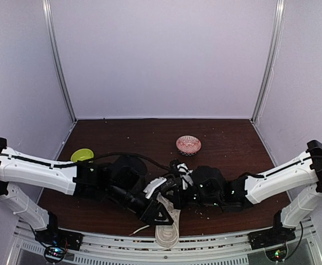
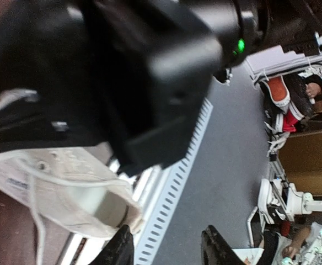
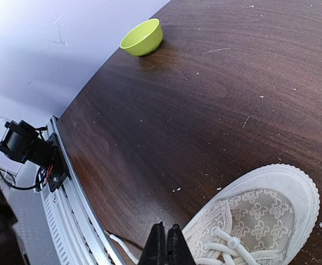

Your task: Tie the shoes

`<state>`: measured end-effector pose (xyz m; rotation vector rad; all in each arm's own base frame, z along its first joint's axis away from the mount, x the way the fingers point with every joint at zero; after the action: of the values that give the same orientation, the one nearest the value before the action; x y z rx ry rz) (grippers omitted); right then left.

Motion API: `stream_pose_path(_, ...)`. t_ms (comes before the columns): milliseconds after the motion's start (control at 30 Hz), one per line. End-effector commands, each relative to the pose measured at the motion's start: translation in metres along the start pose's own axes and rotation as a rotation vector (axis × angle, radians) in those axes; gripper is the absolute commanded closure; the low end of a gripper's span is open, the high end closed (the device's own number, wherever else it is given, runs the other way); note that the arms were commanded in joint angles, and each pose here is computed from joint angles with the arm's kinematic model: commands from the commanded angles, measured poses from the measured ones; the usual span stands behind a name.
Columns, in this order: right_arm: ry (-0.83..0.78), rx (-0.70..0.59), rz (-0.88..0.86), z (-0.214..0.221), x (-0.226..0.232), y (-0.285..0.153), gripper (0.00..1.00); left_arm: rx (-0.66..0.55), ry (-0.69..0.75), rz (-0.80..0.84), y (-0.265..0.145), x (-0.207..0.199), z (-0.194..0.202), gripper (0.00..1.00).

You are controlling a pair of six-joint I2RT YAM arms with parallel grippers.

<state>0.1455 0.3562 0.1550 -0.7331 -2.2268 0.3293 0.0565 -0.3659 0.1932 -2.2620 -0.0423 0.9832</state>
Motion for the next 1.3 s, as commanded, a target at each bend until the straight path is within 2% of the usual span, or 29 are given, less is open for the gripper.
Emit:
stream_pose_path(0, -0.019, -0.066, -0.069, -0.016, 0.011, -0.011, 1.00, -0.134, 0.098, -0.176, -0.039, 0.024, -0.013, 0.55)
stream_pose_path(167, -0.026, -0.083, -0.126, -0.015, 0.015, -0.017, 1.00, -0.344, 0.138, -0.262, -0.059, 0.054, -0.031, 0.55)
stream_pose_path(300, -0.030, -0.092, -0.169, -0.013, 0.016, -0.025, 1.00, -0.397, 0.210, -0.209, -0.049, 0.058, -0.044, 0.56)
stream_pose_path(500, -0.026, -0.093, -0.168, -0.011, 0.013, -0.030, 1.00, -0.346, 0.282, -0.116, -0.025, 0.060, -0.044, 0.59)
stream_pose_path(700, -0.021, -0.097, -0.166, -0.011, 0.012, -0.030, 1.00, -0.298, 0.262, -0.103, -0.009, 0.072, -0.035, 0.61)
stream_pose_path(900, -0.022, -0.092, -0.167, -0.011, 0.013, -0.030, 1.00, -0.302, 0.252, -0.109, -0.001, 0.077, -0.039, 0.71)
stream_pose_path(1100, -0.021, -0.089, -0.160, -0.010, 0.011, -0.032, 1.00, -0.337, 0.243, -0.109, 0.000, 0.079, -0.042, 0.96)
stream_pose_path(1133, -0.022, -0.091, -0.156, -0.010, 0.010, -0.033, 0.92, -0.341, 0.240, -0.112, 0.000, 0.080, -0.041, 1.00)
stream_pose_path(1200, -0.027, -0.085, -0.137, -0.010, 0.009, -0.037, 0.67, -0.348, 0.232, -0.122, 0.000, 0.082, -0.039, 1.00)
stream_pose_path(1267, -0.023, -0.076, -0.113, -0.008, 0.005, -0.046, 0.55, -0.351, 0.229, -0.126, -0.001, 0.083, -0.038, 1.00)
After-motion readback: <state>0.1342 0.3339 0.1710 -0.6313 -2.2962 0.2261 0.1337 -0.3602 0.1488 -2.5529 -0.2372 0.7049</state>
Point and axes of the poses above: each gripper's point midway between its finger pads, its own y axis out along the fingers, its own x axis along the line the jaws close on, z = x × y, the point moved 6 cm from there along -y, back along the fingers, and after that the axes turned 6 degrees about y, right-handed, at the moved point
